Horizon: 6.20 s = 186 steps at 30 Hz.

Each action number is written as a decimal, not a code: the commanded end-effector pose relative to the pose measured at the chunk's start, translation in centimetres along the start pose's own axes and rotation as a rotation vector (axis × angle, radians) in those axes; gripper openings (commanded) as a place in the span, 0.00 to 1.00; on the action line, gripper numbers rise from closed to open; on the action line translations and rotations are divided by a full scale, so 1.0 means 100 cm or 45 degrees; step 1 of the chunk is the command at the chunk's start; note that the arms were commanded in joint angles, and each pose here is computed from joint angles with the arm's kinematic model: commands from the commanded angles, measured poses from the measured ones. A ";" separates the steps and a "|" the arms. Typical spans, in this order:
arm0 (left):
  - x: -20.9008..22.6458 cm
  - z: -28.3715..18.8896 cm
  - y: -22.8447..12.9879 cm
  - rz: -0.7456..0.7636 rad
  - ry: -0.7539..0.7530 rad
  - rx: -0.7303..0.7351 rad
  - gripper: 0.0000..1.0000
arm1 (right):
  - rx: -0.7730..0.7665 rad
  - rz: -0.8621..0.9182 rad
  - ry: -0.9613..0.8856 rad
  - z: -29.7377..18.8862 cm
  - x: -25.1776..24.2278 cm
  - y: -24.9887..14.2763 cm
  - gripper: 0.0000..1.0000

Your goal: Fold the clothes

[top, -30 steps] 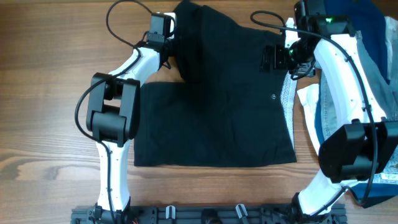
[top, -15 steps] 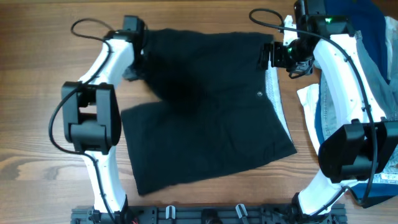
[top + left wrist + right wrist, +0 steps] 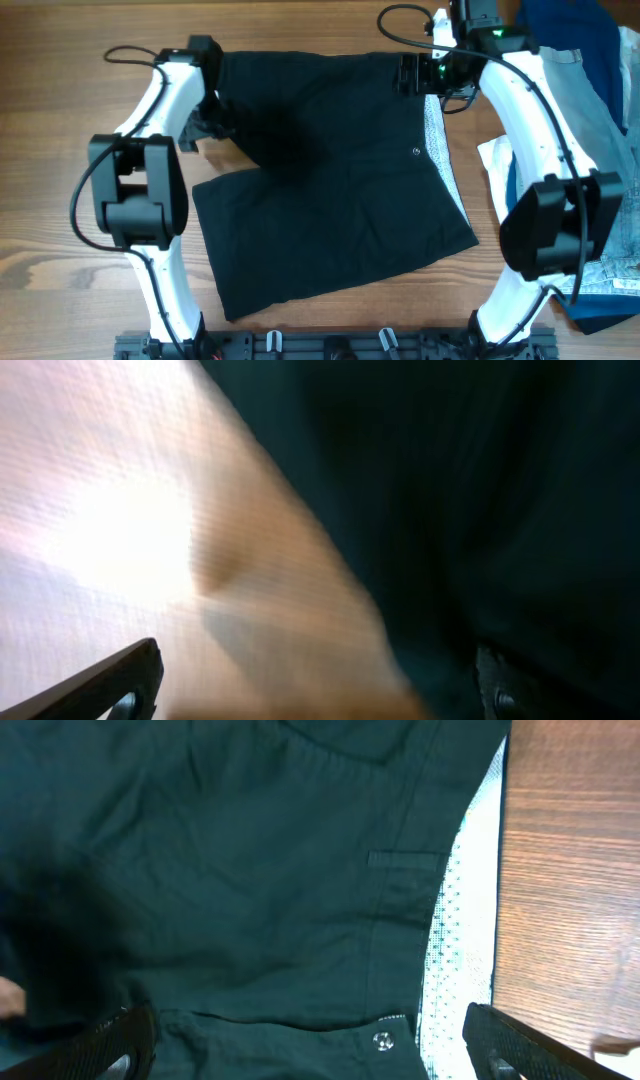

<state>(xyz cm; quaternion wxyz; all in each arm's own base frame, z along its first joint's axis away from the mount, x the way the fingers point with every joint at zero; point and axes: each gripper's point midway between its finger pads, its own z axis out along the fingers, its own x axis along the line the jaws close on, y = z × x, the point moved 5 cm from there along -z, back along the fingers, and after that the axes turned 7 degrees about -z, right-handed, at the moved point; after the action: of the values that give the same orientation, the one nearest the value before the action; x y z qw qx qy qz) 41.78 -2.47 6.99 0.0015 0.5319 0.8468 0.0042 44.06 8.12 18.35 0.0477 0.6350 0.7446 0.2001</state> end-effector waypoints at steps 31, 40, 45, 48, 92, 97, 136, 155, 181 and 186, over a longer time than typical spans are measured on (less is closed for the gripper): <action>-0.049 0.011 0.046 0.049 -0.245 -0.378 0.04 | 0.043 0.006 0.012 0.017 -0.001 -0.003 0.99; -0.092 -0.058 0.037 0.155 -0.381 -0.555 0.04 | 0.055 -0.015 0.012 0.017 -0.001 -0.005 0.98; -0.136 -0.089 0.010 0.287 -0.483 -0.643 0.04 | 0.052 -0.010 0.012 0.017 -0.001 -0.005 0.99; -0.158 -0.091 -0.007 0.352 -0.514 -0.650 0.04 | 0.054 -0.009 0.012 0.017 -0.001 -0.005 0.98; -0.080 -0.056 0.029 0.119 -0.575 -0.353 0.86 | 0.088 -0.003 -0.017 0.016 -0.005 -0.010 0.99; -0.085 -0.037 0.029 0.147 -0.599 -0.306 0.83 | 0.088 -0.006 -0.017 0.016 -0.005 -0.010 0.99; -0.007 -0.028 -0.020 0.032 -0.248 0.101 0.24 | 0.125 -0.005 -0.016 0.016 -0.005 -0.016 0.99; -0.020 -0.034 0.032 0.021 -0.302 -0.256 0.57 | 0.028 -0.027 0.012 0.017 -0.002 -0.001 0.99; -0.049 0.021 0.090 0.063 -0.376 -0.534 0.68 | 0.032 -0.026 0.012 0.017 -0.002 -0.002 0.99; -0.049 0.029 0.094 0.058 -0.362 -0.553 0.68 | 0.032 -0.026 0.012 0.017 -0.002 -0.002 0.99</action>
<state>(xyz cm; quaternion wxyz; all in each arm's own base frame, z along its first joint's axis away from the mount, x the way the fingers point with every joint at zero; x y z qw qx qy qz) 52.23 -2.96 5.53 0.2466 0.5262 0.8074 0.1021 44.54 8.11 17.29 0.0464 0.6349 0.7461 0.1951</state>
